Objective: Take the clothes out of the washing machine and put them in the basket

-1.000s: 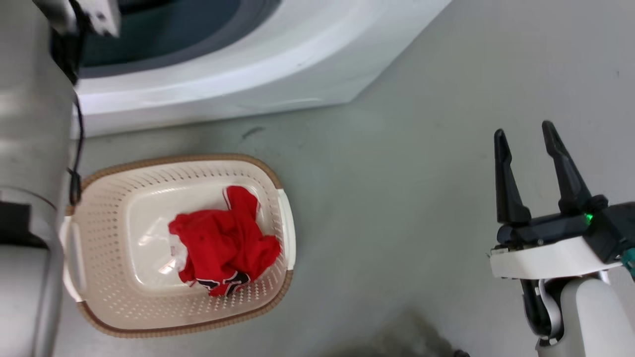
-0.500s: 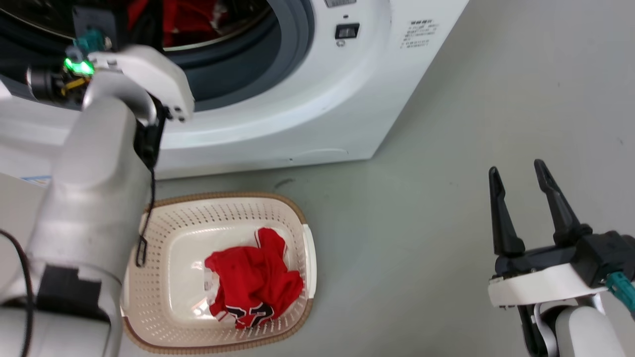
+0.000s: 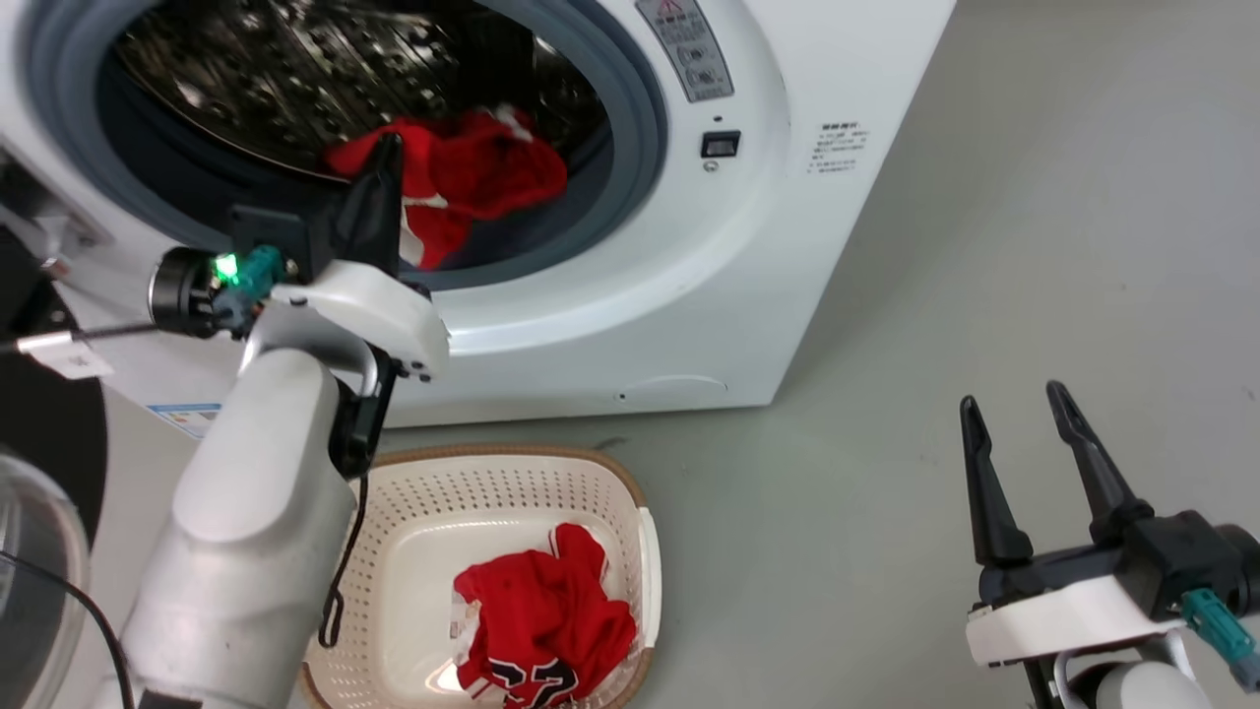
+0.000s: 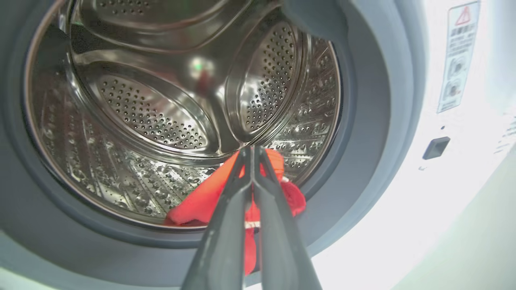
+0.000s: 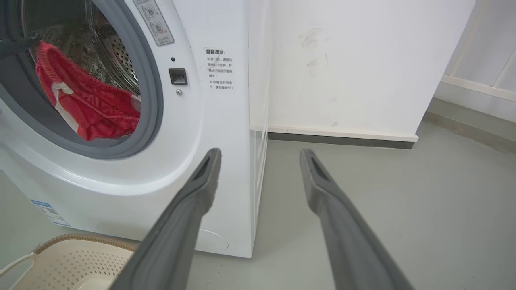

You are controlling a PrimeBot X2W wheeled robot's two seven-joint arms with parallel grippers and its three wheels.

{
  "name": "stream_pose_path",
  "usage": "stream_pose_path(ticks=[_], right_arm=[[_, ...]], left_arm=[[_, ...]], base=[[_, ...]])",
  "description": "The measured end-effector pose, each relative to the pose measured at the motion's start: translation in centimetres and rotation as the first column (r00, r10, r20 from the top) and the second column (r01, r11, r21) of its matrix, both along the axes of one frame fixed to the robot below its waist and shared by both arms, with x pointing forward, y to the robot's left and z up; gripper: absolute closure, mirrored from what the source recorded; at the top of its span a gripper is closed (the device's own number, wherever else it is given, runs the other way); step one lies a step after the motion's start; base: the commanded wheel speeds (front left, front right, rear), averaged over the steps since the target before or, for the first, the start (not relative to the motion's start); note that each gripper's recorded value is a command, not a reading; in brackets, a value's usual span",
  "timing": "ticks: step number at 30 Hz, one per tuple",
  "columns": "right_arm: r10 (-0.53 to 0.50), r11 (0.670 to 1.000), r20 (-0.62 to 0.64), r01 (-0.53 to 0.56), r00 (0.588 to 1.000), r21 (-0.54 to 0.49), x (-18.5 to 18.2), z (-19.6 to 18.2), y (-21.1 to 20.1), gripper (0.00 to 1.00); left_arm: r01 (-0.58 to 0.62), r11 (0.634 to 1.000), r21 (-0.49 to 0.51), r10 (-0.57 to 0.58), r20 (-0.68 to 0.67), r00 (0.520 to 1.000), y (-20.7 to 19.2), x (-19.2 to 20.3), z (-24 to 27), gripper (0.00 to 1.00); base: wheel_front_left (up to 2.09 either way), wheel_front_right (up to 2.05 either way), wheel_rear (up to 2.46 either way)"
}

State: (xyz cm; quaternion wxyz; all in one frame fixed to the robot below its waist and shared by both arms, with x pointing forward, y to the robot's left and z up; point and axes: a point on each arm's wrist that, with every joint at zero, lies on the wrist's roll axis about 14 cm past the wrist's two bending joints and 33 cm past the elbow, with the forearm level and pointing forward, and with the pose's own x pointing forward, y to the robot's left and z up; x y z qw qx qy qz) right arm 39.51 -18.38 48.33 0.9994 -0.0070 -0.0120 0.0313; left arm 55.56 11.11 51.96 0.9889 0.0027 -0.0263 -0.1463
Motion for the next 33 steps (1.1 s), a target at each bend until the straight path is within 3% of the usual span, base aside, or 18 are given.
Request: stream_pose_path(ticks=[19,33], right_arm=[[0.074,0.997,0.045,-0.074,0.996,0.003,-2.5,1.8,2.5,0.0],[0.098,0.995,0.056,-0.099,0.994,0.005,-3.8,2.2,3.3,0.0]], left_arm=[[0.01,1.0,0.016,-0.014,0.275,0.961,1.0,-6.5,12.0,1.0],[0.032,0.999,0.016,-0.035,0.394,0.918,0.4,-11.7,16.9,1.0]], base=[[0.0,0.0,0.0],[0.0,0.0,0.0]])
